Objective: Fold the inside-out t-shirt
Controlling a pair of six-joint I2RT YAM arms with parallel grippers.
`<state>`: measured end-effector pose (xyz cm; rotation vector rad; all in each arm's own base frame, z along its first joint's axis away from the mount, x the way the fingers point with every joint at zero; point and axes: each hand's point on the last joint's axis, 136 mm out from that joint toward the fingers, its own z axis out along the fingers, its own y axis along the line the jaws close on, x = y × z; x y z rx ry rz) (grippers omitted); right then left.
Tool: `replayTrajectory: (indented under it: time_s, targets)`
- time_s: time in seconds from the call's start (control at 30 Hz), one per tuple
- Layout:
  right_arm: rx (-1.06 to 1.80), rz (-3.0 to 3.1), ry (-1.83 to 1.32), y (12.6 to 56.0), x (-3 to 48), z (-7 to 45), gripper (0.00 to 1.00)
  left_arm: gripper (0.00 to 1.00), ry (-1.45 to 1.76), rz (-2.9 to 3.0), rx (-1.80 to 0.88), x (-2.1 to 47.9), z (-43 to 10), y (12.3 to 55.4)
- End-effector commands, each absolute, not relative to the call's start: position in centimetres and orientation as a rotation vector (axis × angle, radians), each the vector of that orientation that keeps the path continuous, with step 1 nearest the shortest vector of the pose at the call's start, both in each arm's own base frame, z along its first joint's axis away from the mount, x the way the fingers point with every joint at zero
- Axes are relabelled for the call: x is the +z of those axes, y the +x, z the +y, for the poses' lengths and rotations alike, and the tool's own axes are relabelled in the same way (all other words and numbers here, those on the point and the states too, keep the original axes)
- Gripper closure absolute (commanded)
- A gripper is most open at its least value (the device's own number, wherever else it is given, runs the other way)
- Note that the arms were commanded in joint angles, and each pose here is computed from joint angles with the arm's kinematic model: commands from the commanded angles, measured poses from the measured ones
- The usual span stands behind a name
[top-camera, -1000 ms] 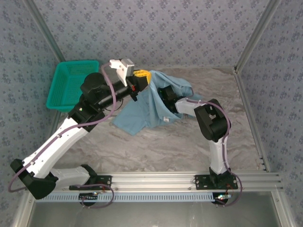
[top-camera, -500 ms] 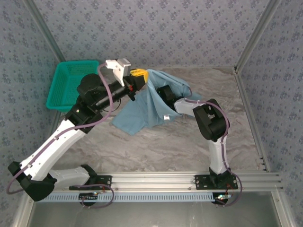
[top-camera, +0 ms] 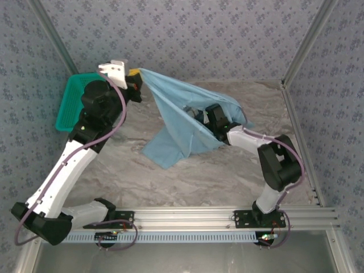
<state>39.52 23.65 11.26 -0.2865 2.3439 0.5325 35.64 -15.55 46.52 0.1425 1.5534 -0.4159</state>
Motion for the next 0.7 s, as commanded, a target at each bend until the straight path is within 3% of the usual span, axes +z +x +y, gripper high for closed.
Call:
replayTrajectory:
  time_s: [0.0, 0.1, 0.3, 0.5, 0.67]
  targets:
    - [0.586, 2.215, -0.382, 39.1, 15.5, 23.9, 1.00, 1.00, 0.013, 1.634, -0.309, 43.3, -12.1, 38.8]
    - [0.643, 2.142, -0.431, 38.6, 18.1, 24.8, 1.00, 1.00, 0.034, 1.712, -0.248, 40.3, -12.1, 41.1]
    - [0.819, 1.966, -0.475, 38.5, 24.4, 27.4, 1.00, 1.00, 0.167, 1.832, -0.373, 34.2, -16.4, 43.4]
    - [0.973, 1.878, -0.588, 37.6, 26.9, 31.5, 1.00, 1.00, 0.305, 1.969, -0.371, 28.9, -20.2, 45.0]
    - [1.045, 1.849, -0.615, 36.7, 28.1, 31.9, 1.00, 1.00, 0.173, 2.117, -0.208, 23.7, -17.7, 47.3]
